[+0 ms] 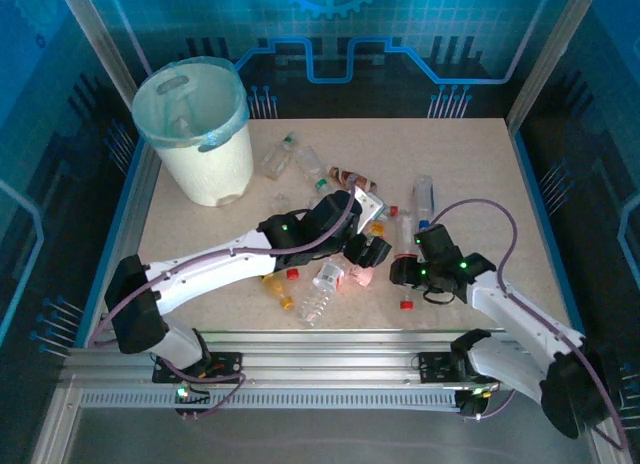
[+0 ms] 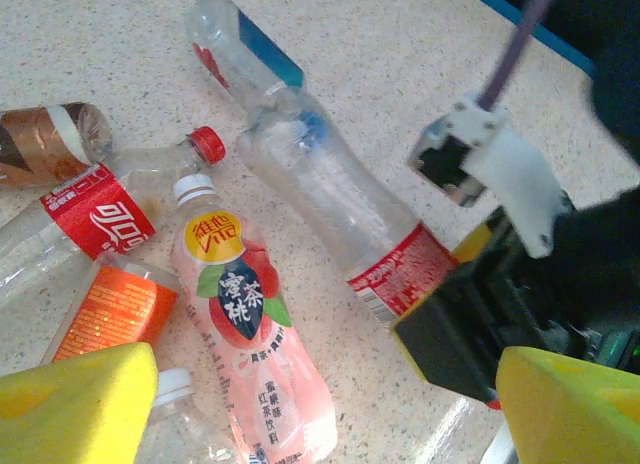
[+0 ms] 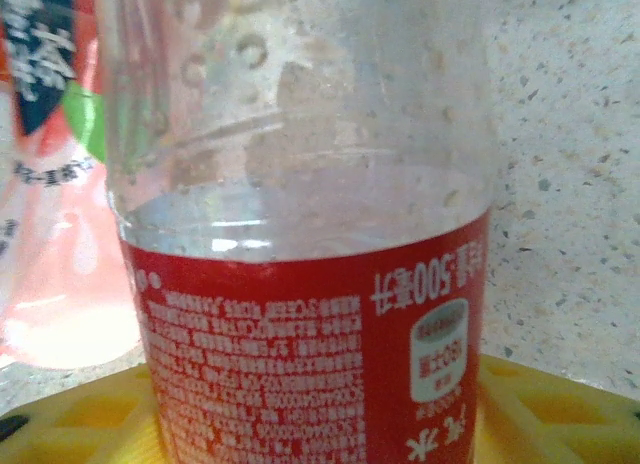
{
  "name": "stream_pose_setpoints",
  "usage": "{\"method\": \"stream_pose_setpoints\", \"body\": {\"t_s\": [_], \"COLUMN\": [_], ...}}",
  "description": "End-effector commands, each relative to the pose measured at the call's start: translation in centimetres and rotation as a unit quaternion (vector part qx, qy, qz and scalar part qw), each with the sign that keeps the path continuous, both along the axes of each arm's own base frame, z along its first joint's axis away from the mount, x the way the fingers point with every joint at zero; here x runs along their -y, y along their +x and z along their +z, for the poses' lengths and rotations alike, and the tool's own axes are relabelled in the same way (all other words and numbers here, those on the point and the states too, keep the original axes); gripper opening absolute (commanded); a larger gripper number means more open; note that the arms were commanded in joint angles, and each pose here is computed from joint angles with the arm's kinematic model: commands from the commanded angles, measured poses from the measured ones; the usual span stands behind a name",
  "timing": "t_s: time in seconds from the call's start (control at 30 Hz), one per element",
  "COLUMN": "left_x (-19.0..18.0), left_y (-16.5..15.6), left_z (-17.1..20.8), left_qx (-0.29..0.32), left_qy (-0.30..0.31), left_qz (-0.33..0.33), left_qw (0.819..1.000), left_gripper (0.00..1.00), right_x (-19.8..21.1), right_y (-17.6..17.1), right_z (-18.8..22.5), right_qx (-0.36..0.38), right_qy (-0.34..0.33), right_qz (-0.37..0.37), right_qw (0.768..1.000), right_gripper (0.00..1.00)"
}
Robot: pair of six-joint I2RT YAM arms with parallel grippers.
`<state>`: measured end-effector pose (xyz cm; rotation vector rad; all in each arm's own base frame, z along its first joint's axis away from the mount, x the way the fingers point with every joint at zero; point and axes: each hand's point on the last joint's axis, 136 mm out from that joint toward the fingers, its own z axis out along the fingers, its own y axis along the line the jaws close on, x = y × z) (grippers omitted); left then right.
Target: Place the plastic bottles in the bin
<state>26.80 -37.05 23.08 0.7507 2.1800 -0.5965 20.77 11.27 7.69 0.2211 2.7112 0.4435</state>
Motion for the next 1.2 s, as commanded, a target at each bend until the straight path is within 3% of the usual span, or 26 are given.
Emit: {"method": "stream_pose_setpoints", "body": {"t_s": [0.0,0.3,0.7,1.0,1.17], "left_x": [-0.4,-0.5,1.3,0.8,0.1], "left_y": [1.1,2.9,2.6,2.6,2.5], "left_z": [3.3,5.7,7.9,7.3,7.0], "left_qx": [-0.017,-0.068,-0.096,-0.108,-0.115], "left_qy": [-0.063,-0.152,-0.22,-0.23,-0.243], "left_qz": [0.032,0.038,-0.022,-0.021,-0.015], "left_qw": [0.997,0.985,0.971,0.967,0.963], "left_gripper": [0.89,0.89,0.89,0.84,0.71], "right_x": [0.4,-1.9,-6.1,-8.9,-9.3], "right_y": [-1.0,-0.7,-1.0,-2.0,-1.9], "right_z": [0.8,7.3,14.7,16.2,15.6], "right_qx": [0.008,0.143,0.287,0.311,0.307], "right_qy": [0.001,0.065,0.143,0.143,0.131], "right_qz": [0.001,0.075,0.182,0.258,0.263], "right_qw": [1.0,0.985,0.929,0.904,0.905], "right_gripper": [0.59,0.58,0.57,0.57,0.58]}}
